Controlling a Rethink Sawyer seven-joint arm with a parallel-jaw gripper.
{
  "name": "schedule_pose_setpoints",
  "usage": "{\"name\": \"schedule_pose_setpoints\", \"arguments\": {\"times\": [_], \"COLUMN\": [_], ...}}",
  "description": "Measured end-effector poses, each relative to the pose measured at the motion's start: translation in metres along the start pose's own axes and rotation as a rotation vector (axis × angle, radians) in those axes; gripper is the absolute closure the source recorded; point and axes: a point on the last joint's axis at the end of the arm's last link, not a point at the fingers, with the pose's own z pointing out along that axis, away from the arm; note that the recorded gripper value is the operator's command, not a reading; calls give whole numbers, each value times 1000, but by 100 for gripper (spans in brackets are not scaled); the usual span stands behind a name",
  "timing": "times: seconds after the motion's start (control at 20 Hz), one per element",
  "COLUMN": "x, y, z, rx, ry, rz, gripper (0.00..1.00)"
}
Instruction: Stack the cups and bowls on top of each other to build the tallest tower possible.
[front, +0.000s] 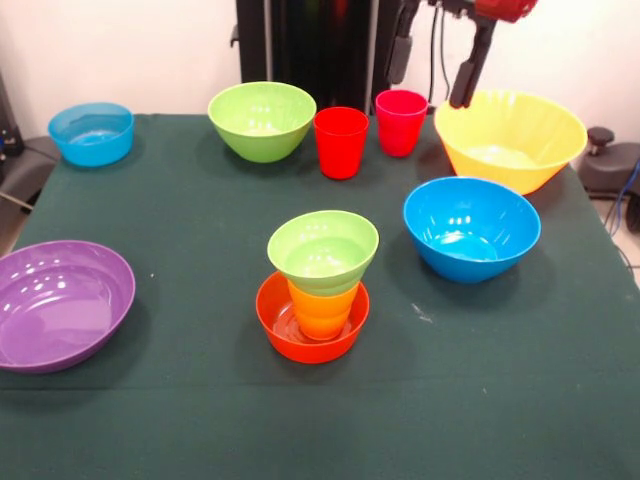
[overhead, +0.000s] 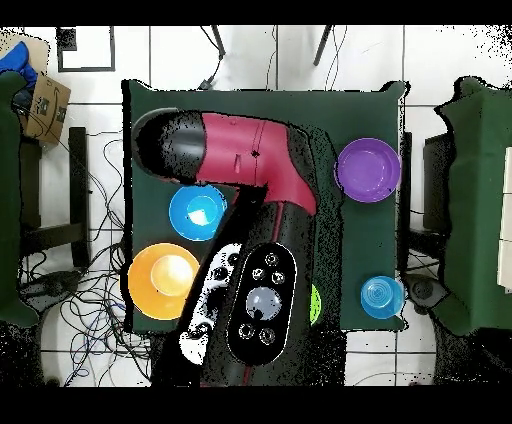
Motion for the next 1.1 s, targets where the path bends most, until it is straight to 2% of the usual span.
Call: {"name": "schedule_pose_setpoints", "arguments": {"times": [0.5, 0.8, 1.1], "x": [18, 22, 25], "y": [-10, -17, -27], "z": [19, 28, 42], "rx": [35, 48, 39], "ry": [22, 10, -1], "rz": [-23, -37, -25], "gripper": [0, 0, 0]}}
